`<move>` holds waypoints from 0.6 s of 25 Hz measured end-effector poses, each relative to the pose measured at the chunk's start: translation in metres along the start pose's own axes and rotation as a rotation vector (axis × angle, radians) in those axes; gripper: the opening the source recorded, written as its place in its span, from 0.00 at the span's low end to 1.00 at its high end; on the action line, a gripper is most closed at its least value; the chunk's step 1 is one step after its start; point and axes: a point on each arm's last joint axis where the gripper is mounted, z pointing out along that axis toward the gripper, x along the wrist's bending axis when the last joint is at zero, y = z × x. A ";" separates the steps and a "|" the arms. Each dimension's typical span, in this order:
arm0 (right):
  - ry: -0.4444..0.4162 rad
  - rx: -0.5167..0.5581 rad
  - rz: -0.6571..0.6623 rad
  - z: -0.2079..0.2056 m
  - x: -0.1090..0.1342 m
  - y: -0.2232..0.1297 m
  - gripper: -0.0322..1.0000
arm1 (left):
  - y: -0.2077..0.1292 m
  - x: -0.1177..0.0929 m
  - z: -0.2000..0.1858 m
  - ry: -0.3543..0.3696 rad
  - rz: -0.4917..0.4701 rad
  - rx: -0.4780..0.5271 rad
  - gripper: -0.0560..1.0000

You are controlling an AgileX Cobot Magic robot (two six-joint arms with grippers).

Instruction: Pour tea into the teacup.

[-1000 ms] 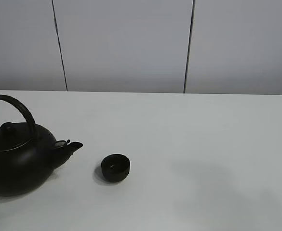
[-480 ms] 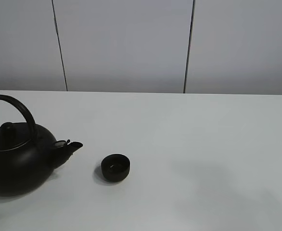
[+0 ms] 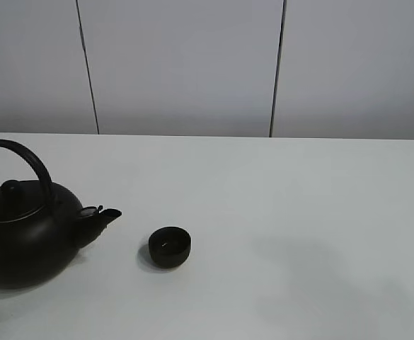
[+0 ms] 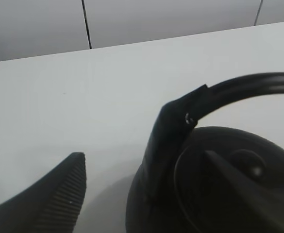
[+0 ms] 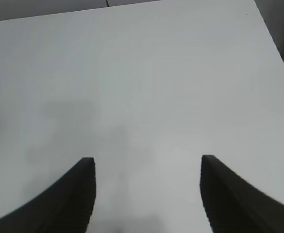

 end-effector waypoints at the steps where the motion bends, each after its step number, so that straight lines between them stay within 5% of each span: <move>1: 0.000 0.000 0.000 0.000 0.000 0.000 0.45 | 0.000 0.001 0.002 0.000 -0.001 0.002 0.50; 11: 0.000 0.000 0.000 0.000 0.000 0.000 0.45 | 0.005 0.006 0.013 0.003 0.009 -0.027 0.49; 15: 0.000 0.000 0.000 0.000 0.000 0.000 0.45 | 0.004 0.003 0.013 -0.026 0.022 -0.026 0.35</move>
